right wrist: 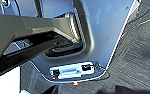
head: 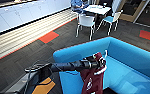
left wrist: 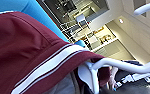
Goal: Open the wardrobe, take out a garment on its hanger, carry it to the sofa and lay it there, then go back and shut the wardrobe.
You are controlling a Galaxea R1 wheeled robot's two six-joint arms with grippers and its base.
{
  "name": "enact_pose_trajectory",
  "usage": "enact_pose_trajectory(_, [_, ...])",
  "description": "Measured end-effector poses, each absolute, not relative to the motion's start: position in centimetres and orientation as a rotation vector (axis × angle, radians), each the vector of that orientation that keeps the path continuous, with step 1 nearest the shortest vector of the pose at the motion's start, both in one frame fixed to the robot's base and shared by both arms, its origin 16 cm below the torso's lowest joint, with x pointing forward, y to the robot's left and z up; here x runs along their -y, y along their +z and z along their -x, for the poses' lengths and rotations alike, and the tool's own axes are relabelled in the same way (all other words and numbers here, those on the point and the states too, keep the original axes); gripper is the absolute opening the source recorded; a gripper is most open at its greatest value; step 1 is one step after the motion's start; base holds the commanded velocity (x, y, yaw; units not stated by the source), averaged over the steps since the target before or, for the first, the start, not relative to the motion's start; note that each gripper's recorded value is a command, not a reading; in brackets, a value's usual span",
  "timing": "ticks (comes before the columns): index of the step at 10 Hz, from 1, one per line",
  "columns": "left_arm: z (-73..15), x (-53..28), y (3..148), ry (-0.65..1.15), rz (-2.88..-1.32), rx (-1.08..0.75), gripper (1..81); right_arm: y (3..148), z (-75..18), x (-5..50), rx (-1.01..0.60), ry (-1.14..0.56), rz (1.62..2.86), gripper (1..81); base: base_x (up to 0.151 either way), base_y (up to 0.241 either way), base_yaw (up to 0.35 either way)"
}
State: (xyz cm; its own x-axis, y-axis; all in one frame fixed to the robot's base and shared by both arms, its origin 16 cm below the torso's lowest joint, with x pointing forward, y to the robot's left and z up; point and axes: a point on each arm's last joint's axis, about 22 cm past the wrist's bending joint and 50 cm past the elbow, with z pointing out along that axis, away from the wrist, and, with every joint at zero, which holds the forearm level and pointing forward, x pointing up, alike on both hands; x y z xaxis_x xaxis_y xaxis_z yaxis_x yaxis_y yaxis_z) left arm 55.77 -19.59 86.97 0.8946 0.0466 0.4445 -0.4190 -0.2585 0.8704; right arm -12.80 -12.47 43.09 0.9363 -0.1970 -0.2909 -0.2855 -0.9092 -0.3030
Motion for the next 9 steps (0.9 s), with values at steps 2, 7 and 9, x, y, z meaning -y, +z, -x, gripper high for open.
enact_pose_trajectory(2, [-57.1, 19.8, 86.4, 0.458, -1.808, 0.248, 1.0, 43.1, 12.8, 12.5, -0.353, 0.363, 2.748, 81.1, 0.0, 0.0, 0.0])
enact_pose_trajectory(7, [-62.7, 22.0, 92.0, 0.544, -1.8, 0.255, 1.0, 43.1, 12.9, 12.5, -0.354, 0.365, 2.748, 81.1, 0.0, 0.0, 0.0])
enact_pose_trajectory(9, [-64.3, 22.1, 91.0, 0.563, -1.829, 0.222, 1.0, 43.1, 12.8, 12.5, -0.354, 0.365, 2.748, 81.1, 0.0, 0.0, 0.0])
